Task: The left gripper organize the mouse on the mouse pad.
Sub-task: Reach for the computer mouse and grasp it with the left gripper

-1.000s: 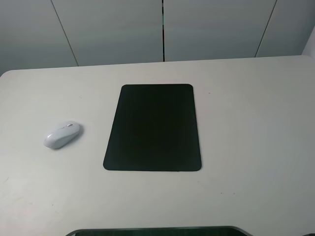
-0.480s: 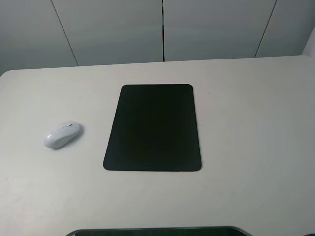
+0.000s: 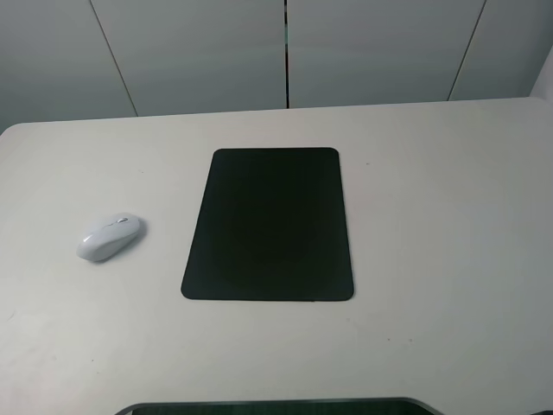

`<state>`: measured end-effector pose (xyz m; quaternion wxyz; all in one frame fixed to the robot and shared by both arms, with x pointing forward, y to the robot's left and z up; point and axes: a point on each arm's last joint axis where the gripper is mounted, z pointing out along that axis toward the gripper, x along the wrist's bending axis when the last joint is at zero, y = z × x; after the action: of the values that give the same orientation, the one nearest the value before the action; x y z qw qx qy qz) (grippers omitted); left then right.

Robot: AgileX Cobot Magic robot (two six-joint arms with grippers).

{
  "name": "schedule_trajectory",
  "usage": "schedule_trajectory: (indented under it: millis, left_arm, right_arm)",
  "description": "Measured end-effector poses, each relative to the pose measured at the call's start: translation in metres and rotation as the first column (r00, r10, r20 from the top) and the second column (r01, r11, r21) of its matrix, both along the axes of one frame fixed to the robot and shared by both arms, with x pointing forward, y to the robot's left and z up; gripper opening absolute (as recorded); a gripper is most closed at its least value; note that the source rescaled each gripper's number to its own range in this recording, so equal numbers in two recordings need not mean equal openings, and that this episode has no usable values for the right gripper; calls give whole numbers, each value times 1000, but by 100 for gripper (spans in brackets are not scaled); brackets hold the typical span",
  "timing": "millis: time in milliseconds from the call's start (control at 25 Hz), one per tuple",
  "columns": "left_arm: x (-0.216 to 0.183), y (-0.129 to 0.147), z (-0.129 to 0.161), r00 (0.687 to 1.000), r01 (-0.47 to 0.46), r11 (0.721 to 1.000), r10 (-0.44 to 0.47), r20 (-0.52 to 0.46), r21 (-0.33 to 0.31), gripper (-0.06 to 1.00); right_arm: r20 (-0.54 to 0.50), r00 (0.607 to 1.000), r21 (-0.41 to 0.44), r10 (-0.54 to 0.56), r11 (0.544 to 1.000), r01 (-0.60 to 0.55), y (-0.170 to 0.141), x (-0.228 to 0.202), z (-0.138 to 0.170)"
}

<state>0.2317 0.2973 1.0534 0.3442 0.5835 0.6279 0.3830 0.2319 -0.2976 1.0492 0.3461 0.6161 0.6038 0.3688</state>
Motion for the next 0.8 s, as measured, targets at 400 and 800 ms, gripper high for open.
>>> schedule_trajectory:
  millis: [400, 800]
  left_arm:
    - [30, 5, 22, 987, 18, 1000, -13, -158, 25, 100]
    - [103, 17, 38, 906, 61, 997, -33, -421, 54, 100]
  right_arm:
    - [0, 1000, 0, 0, 1000, 0, 0, 0, 0]
    - [0, 1000, 0, 0, 1000, 0, 0, 0, 0]
